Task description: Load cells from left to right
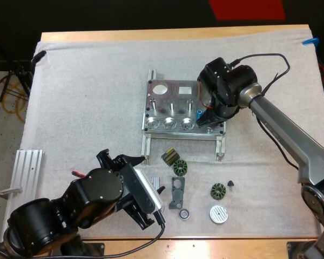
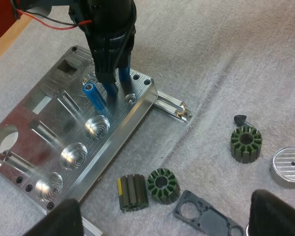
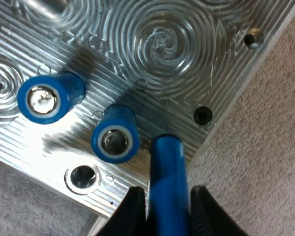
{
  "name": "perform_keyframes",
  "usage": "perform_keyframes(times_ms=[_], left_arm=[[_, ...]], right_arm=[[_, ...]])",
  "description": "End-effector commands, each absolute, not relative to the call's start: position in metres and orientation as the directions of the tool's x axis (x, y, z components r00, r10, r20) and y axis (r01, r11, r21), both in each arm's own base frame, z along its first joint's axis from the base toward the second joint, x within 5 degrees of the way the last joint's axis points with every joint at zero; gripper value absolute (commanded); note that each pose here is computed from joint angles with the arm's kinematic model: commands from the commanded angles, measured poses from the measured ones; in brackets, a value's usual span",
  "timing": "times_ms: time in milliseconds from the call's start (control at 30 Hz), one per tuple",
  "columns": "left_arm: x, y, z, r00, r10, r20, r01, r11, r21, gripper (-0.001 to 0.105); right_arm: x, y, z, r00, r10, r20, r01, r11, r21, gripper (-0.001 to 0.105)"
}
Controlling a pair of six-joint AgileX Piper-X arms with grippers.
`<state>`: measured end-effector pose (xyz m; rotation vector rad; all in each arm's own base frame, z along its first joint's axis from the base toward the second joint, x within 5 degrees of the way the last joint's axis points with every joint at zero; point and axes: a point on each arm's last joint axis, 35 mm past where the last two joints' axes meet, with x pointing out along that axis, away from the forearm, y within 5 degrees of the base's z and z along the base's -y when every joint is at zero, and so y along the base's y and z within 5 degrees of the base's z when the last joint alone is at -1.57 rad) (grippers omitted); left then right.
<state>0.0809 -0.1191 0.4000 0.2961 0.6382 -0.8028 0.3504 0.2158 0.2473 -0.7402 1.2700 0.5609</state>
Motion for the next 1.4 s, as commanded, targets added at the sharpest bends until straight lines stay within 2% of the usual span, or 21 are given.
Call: perform_keyframes(times_ms=[0, 267, 600, 867, 1100, 1367], left_arm=[[0.081, -0.117, 0.404, 0.544, -0.566, -0.619, 0.729, 0.684, 0.016, 0.068], [0.081, -0.117, 0.404, 0.544, -0.566, -0.619, 0.729, 0.684, 0.016, 0.068], [0.081, -0.117, 0.404, 0.544, -0.566, -0.619, 0.729, 0.684, 0.016, 0.068], [0.081, -0.117, 0.404, 0.544, -0.566, -0.619, 0.729, 0.684, 0.016, 0.068], [0.081, -0.117, 0.404, 0.544, -0.566, -0.619, 0.729, 0.684, 0.016, 0.068], [0.081, -0.117, 0.404, 0.544, -0.566, -0.619, 0.729, 0.684, 0.016, 0.068]], right_arm=[[0.35, 0.215, 0.25, 0.209, -0.018, -0.978, -0.745, 0.645, -0.171, 0.0], [0.355, 0.219, 0.234, 0.179, -0.016, -0.984, -0.752, 0.643, -0.147, 0.0], [0.363, 0.222, 0.236, 0.268, -0.003, -0.963, -0.727, 0.655, -0.205, 0.0], [0.366, 0.221, 0.237, 0.31, -0.047, -0.95, -0.691, 0.675, -0.259, 0.0], [0.37, 0.216, 0.237, 0.317, -0.047, -0.947, -0.579, 0.781, -0.233, 0.0], [0.37, 0.206, 0.236, 0.281, -0.074, -0.957, -0.565, 0.793, -0.227, 0.0]])
